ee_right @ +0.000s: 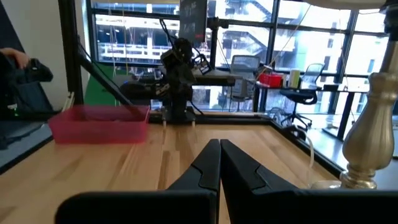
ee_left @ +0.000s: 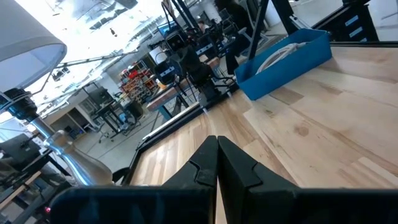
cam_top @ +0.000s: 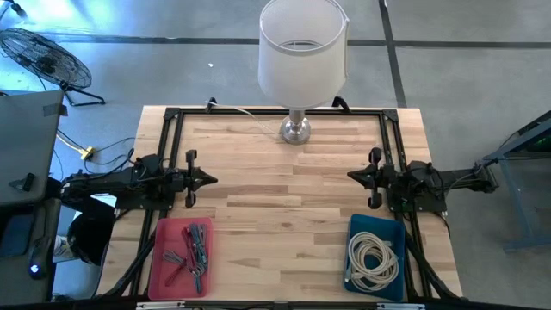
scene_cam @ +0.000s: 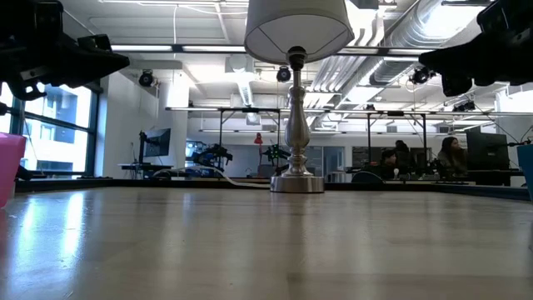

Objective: Pick & Place USB Port
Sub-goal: Return to Home Position

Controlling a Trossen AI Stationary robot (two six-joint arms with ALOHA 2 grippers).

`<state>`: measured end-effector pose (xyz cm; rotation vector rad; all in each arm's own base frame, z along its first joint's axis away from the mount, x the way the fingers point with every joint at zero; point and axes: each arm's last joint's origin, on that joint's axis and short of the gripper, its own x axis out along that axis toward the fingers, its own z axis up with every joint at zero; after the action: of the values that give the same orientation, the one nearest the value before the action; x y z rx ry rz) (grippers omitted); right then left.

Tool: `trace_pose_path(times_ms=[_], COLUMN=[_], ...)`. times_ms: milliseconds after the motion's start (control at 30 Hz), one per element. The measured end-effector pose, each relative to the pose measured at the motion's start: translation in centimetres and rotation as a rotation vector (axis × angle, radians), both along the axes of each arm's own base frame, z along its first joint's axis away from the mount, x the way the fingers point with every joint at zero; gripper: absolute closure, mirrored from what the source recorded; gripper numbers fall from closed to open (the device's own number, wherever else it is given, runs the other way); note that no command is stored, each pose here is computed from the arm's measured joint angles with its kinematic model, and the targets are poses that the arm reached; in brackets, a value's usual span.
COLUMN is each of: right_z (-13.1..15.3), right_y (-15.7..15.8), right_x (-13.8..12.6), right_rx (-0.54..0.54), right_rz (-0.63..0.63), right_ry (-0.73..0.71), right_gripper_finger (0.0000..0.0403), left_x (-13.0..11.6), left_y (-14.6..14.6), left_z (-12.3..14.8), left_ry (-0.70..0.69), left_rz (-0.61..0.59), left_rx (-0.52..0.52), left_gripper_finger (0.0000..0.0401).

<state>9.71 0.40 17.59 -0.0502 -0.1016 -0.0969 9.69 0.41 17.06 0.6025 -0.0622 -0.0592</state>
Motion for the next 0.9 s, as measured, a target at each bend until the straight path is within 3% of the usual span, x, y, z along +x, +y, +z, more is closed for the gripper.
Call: trace_pose_path(times_ms=[900], right_z=[-0.54], right_y=[0.01], right_x=[0.04], right_rx=[-0.028], right_rz=[-0.001], right_ry=[0.059], right_gripper_finger=[0.0402], left_x=[0.0], left_y=[0.0], left_z=[0.0], left_ry=[0.0], left_rz=[0.001], left_rx=[0.0], left_gripper_finger=[0.04])
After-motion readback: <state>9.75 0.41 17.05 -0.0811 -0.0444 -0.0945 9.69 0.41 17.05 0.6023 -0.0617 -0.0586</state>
